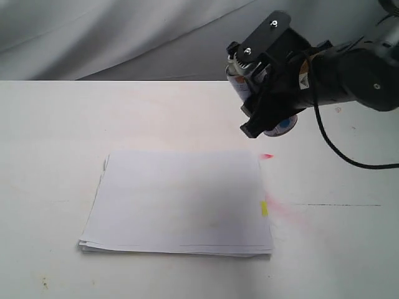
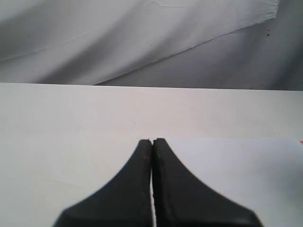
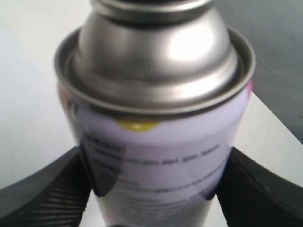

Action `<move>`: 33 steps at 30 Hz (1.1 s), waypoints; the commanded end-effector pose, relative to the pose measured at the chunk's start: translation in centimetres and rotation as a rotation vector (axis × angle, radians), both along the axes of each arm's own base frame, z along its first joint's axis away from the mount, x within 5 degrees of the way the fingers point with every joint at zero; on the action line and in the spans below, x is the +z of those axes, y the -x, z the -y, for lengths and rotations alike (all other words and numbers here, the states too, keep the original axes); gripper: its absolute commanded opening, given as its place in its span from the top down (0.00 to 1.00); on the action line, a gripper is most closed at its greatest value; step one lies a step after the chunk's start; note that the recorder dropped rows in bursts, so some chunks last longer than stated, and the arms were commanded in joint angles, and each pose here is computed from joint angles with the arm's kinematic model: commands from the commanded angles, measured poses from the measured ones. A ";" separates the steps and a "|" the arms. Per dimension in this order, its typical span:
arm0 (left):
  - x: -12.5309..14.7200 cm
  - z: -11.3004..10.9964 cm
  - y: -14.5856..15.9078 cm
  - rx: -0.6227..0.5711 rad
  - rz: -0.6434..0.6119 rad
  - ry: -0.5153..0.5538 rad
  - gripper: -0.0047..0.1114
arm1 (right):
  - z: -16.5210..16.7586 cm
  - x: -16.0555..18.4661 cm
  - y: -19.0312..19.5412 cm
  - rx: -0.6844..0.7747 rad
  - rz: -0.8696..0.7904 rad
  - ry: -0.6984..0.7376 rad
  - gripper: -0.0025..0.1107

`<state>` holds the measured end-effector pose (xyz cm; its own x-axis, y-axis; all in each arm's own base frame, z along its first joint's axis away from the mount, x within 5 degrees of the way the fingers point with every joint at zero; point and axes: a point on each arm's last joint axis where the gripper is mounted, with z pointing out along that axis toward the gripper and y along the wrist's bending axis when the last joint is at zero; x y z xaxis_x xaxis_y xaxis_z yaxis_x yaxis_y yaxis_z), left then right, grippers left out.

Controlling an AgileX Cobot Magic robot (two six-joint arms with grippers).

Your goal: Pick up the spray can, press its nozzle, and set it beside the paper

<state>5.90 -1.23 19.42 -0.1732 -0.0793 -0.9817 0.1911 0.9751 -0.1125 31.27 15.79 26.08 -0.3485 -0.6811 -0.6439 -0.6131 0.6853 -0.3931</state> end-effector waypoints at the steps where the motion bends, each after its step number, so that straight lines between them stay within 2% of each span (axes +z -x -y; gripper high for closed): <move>1: -0.1 0.0 0.0 0.003 0.006 0.005 0.95 | -1.9 1.1 1.5 0.072 0.067 0.082 0.98; 5: -0.1 0.0 0.0 0.003 0.006 0.005 0.95 | -4.2 1.2 2.7 0.178 0.146 0.170 0.98; 9: -0.1 0.0 0.0 0.003 0.006 0.005 0.95 | -5.9 0.3 3.4 0.220 0.162 0.253 0.98; 14: -0.1 0.0 0.0 0.003 0.006 0.005 0.95 | -6.9 -1.9 3.5 0.186 0.141 0.362 0.98; 20: -0.1 0.0 0.0 0.003 0.006 0.005 0.95 | -7.8 -3.7 3.4 0.152 0.108 0.352 0.98; 27: -0.1 0.0 0.0 0.003 0.006 0.005 0.95 | -8.1 -3.8 3.8 0.153 0.115 0.381 0.98; 33: -0.1 0.0 0.0 0.003 0.006 0.005 0.95 | -8.5 -4.1 4.1 0.147 0.177 0.498 0.98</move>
<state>5.90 -1.23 19.42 -0.1732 -0.0793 -0.9817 0.1911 0.9751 -0.1125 27.12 24.09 21.67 -0.1706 -0.9369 -0.3052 -0.6201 0.3428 -0.7057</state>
